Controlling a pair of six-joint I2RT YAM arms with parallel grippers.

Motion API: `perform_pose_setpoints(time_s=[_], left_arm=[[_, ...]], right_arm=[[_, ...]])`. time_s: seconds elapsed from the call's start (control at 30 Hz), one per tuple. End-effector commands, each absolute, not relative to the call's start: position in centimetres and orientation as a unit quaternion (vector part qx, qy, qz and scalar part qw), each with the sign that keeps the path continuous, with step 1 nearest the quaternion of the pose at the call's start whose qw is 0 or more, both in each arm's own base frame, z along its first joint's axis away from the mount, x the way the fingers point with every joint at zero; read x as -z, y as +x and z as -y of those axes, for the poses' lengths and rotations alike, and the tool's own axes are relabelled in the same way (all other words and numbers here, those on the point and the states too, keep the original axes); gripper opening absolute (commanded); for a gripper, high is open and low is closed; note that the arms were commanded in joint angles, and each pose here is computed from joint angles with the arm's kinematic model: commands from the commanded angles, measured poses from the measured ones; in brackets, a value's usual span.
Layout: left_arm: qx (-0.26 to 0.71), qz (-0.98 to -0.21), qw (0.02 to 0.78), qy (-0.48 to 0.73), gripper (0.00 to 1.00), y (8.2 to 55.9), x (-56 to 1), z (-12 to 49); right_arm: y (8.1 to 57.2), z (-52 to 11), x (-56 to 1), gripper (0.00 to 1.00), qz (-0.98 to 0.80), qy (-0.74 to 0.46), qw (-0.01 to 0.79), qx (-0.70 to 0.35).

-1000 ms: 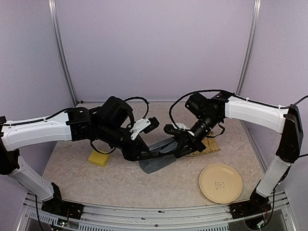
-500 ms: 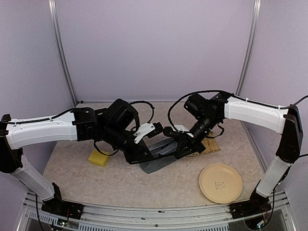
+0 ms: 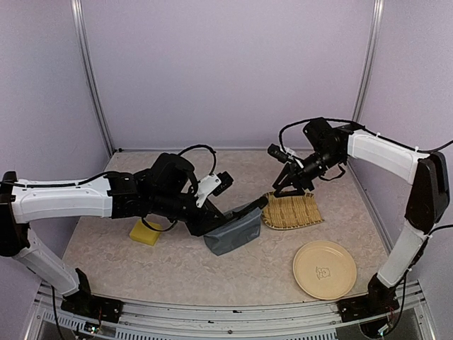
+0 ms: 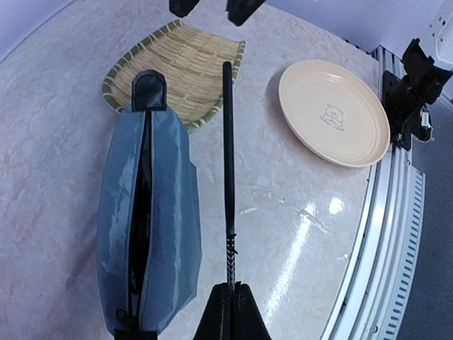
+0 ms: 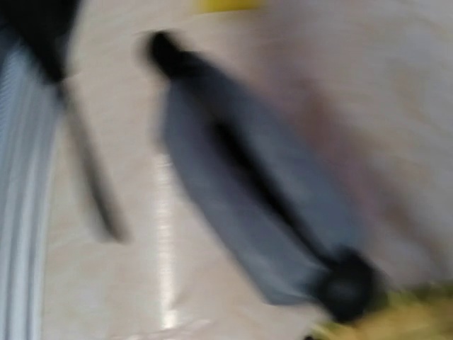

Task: Sort the hair-cutting tools
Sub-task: Pass from the right arm to the left, then hold the kit bag at the center of the board.

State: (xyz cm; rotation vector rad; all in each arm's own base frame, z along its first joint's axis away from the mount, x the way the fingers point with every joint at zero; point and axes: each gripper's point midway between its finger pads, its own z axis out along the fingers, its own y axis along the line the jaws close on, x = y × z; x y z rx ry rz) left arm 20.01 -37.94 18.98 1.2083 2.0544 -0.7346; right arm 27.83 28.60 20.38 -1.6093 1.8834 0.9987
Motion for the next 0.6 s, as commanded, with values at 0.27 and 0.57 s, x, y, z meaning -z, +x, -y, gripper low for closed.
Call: perform_pose_setpoints(time_s=[0.27,0.57], left_arm=[[0.354,-0.643,0.542,0.410,0.00,26.2,-23.8,41.6],[0.395,-0.611,0.567,0.386,0.00,28.3,-22.1,41.9]], right_arm=[[34.6,-28.4,-13.9,0.48,-0.771,-0.449,0.163,-0.421],[33.9,-29.6,-13.5,0.42,-0.745,-0.428,0.128,-0.496]])
